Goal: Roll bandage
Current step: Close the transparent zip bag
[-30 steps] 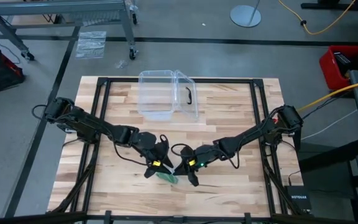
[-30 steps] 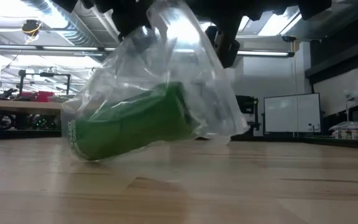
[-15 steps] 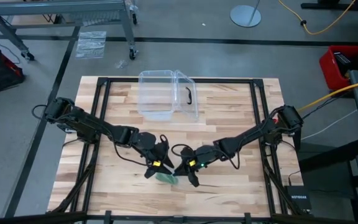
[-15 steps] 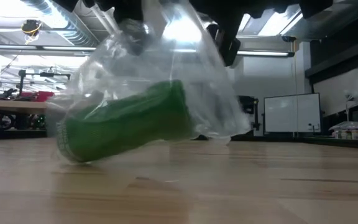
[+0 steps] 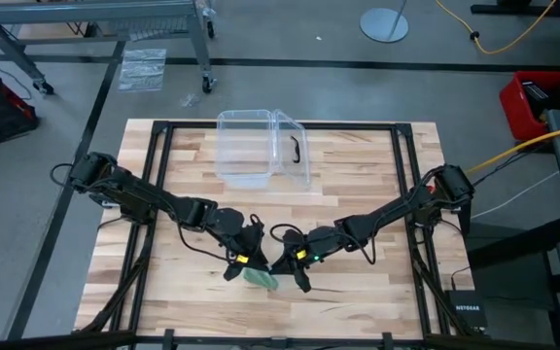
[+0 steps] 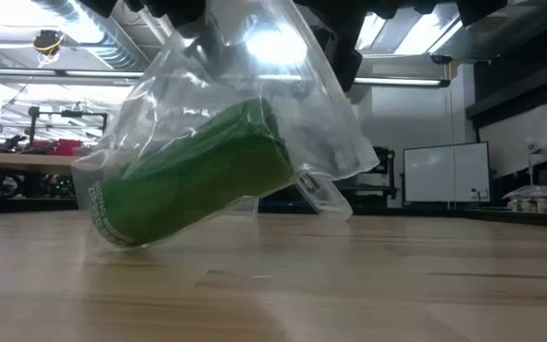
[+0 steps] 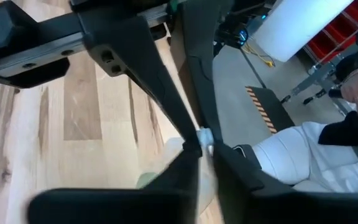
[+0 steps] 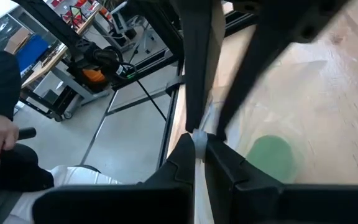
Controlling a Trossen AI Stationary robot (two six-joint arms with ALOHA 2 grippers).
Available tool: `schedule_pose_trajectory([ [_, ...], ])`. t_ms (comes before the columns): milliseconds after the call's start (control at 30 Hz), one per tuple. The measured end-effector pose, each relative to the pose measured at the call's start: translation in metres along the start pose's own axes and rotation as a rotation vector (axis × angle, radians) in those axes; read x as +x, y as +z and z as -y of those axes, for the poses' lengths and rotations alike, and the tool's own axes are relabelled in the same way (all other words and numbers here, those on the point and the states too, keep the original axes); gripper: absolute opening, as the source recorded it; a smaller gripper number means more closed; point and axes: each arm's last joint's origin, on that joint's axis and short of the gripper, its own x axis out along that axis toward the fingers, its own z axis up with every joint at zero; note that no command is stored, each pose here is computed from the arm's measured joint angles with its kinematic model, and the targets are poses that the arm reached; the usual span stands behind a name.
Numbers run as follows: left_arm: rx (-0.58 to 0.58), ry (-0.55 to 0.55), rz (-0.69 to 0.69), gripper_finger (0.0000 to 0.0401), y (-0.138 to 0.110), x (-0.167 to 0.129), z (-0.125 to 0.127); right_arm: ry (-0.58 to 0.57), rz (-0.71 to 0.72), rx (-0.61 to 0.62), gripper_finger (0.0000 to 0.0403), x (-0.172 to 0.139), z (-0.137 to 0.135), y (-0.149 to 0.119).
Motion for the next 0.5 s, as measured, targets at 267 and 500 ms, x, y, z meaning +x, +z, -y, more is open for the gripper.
schedule_pose_trajectory([
  [267,0.001,0.003,0.000,0.0002,0.0001,-0.0002,-0.0005,-0.012,-0.017,0.001,0.0018,0.0000,0.0012,-0.0017],
  [500,0.003,0.009,0.001,0.0000,0.0002,-0.0005,-0.0017,-0.016,-0.022,0.004,0.0018,-0.0001,0.0016,-0.0022],
])
